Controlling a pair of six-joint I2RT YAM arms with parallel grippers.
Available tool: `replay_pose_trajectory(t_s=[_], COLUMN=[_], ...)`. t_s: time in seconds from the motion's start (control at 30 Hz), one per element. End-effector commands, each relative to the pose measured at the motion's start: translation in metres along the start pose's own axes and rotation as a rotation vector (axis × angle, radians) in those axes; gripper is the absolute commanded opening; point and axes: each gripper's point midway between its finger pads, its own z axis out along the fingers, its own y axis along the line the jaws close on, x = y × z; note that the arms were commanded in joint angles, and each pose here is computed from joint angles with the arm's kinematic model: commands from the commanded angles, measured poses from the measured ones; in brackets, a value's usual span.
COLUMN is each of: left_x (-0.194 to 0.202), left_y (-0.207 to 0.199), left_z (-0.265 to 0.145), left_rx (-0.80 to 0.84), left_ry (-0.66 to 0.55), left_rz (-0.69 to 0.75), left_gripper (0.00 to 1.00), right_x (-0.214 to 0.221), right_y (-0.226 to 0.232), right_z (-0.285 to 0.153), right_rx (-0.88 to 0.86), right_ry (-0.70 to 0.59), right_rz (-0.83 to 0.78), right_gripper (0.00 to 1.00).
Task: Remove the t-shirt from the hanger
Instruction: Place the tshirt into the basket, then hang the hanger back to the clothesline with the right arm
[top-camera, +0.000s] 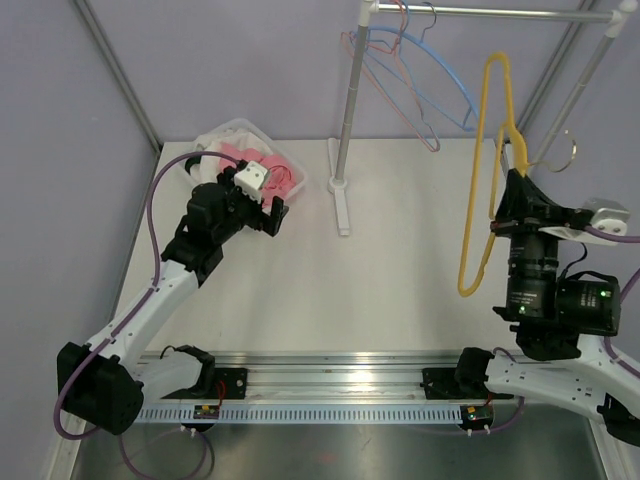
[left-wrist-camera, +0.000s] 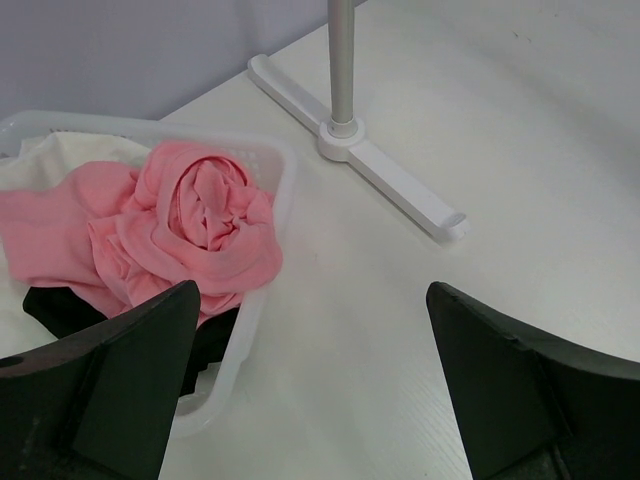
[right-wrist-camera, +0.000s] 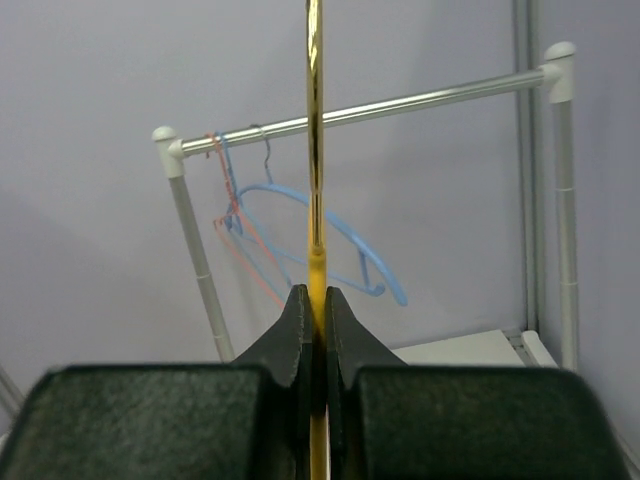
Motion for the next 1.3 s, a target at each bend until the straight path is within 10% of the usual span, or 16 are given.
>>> replay_pose_trajectory(t_s=[0.0, 0.87, 1.27], left_x=[-0.019, -0.006, -0.002], left_y=[-0.001, -0.003, -0.005], left_z=[0.003, 0.015, 0.017], left_rx=[0.005, 0.022, 0.033], left_ry=[-0.078, -0.021, -0.011], left_rz=[0.032, 0.033, 0.035], left_gripper=[0.99, 0.99, 0.99], right_x=[-0.034, -0.041, 0.050], right_y=[-0.034, -0.036, -0.083], right_z=[0.002, 0.039, 0.140], right_rx=[0.113, 0.299, 0.328], right_ry=[-0.029, -0.023, 0.279], right_rz=[0.024, -0.295, -0.351], right_gripper=[0.00, 0.00, 0.00])
